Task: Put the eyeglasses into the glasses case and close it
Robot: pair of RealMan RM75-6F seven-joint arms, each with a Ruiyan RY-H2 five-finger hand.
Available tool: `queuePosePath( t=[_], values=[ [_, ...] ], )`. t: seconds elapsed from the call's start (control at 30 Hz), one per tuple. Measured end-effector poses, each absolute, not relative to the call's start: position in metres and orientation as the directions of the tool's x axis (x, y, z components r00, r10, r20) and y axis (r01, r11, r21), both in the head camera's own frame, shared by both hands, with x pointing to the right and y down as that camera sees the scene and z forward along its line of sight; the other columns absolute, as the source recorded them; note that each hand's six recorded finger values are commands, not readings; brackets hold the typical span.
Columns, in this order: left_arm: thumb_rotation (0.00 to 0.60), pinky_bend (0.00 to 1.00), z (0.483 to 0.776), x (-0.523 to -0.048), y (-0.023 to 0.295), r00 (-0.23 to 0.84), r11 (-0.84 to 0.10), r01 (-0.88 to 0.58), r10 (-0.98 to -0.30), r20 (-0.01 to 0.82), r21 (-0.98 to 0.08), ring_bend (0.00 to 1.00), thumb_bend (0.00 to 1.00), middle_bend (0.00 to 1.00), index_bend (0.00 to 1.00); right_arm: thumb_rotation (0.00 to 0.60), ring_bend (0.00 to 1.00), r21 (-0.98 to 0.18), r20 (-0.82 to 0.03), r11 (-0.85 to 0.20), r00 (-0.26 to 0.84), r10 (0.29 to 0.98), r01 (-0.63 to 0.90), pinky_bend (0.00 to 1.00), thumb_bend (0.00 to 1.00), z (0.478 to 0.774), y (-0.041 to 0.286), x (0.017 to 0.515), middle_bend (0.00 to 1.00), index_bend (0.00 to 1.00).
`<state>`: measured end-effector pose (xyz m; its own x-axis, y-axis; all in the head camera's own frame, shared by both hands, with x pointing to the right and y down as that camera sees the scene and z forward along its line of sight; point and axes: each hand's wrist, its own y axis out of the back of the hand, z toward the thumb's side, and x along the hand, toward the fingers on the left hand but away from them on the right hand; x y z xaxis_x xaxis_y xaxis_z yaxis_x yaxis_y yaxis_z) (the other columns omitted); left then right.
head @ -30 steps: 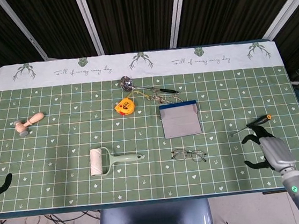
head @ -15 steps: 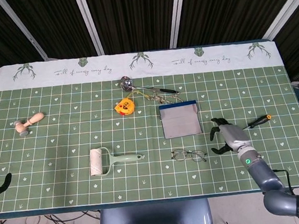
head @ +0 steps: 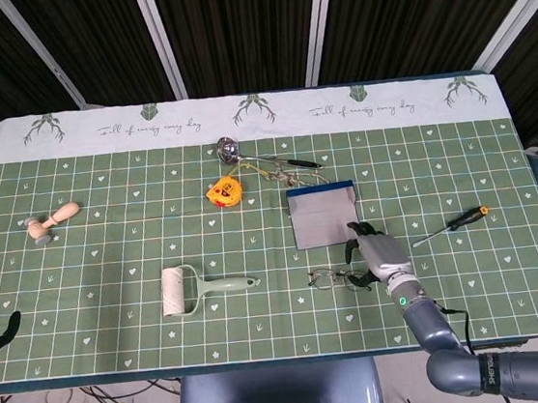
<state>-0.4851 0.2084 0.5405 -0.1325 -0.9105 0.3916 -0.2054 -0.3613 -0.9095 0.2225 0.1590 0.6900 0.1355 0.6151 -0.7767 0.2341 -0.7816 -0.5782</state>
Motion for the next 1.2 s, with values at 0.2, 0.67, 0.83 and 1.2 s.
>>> queuePosePath(
  t=[0.2,0.67,0.83,1.2],
  values=[
    [0.600,0.00,0.540,-0.485,0.209,-0.131,-0.358,-0.205,-0.912,0.388,-0.911,0.00,0.31,0.00,0.10,0.600,0.03,-0.586,-0.774,-0.779,0.131,0.620,0.226,0.20,0.35,0.695,0.164,0.212,0.09,0.54],
    [0.600,0.00,0.539,-0.486,0.208,-0.132,-0.353,-0.208,-0.914,0.384,-0.912,0.00,0.31,0.00,0.10,0.600,0.03,-0.619,-0.757,-0.761,0.113,0.644,0.195,0.20,0.37,0.706,0.169,0.204,0.09,0.57],
    [0.600,0.00,0.539,-0.485,0.208,-0.131,-0.354,-0.208,-0.914,0.385,-0.912,0.00,0.31,0.00,0.10,0.600,0.03,-0.617,-0.758,-0.763,0.114,0.642,0.194,0.20,0.39,0.708,0.172,0.203,0.09,0.58],
    [0.600,0.00,0.539,-0.485,0.208,-0.133,-0.352,-0.209,-0.914,0.383,-0.912,0.00,0.31,0.00,0.10,0.600,0.03,-0.607,-0.766,-0.770,0.116,0.633,0.194,0.20,0.41,0.715,0.174,0.203,0.09,0.60]
  ],
)
